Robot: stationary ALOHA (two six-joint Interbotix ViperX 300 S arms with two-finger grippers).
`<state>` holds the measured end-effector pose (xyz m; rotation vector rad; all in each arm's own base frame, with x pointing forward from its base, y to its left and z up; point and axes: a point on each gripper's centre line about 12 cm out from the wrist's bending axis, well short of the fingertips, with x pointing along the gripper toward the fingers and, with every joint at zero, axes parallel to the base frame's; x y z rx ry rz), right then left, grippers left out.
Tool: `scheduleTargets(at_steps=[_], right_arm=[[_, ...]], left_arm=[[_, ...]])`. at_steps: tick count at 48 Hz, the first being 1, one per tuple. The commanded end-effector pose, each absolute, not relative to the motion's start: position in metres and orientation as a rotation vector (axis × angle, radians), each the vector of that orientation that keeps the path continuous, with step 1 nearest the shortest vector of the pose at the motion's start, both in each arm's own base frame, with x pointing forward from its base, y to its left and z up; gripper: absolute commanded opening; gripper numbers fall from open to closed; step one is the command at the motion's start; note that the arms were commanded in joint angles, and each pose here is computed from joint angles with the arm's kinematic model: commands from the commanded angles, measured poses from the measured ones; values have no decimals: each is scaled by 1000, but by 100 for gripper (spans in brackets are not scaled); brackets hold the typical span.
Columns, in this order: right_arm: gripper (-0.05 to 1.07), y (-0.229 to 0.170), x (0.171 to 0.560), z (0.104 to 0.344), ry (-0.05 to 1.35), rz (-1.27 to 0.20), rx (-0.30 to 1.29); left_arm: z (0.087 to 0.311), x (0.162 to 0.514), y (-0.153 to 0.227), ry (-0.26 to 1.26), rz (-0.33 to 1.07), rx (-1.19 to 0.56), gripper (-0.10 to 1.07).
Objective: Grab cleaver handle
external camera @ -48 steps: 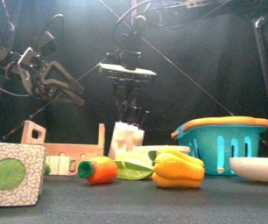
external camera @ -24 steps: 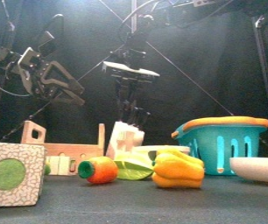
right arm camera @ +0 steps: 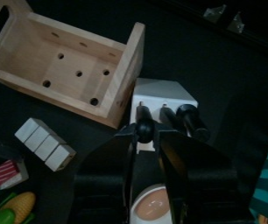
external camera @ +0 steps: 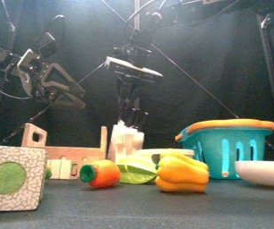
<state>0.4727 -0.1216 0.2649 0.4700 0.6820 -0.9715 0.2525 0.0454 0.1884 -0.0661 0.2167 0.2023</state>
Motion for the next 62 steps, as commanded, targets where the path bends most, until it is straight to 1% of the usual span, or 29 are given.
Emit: scheduleTargets(at_steps=[1,10,23,41,51,56,62], right_arm=[[60,-122,464,292,622,-951,504],[60,-120,463,298,611,-950,497],[60,-116,457,307,629,-1029,447],[60,-116,463,328,574,-1004,432],[60,-115,460,330,581,-1022,419],[60,-116,456,332,589,-1055,400],[60,-104,456,334,597,-1058,372]], left_arm=[[194,255,47,197,205,-64,95],[194,255,47,197,205,-64,95],[193,255,47,198,206,-65,95],[193,255,47,198,206,-65,95],[193,254,47,200,208,-65,95],[192,254,47,203,209,-65,95],[192,254,48,201,211,-65,95]])
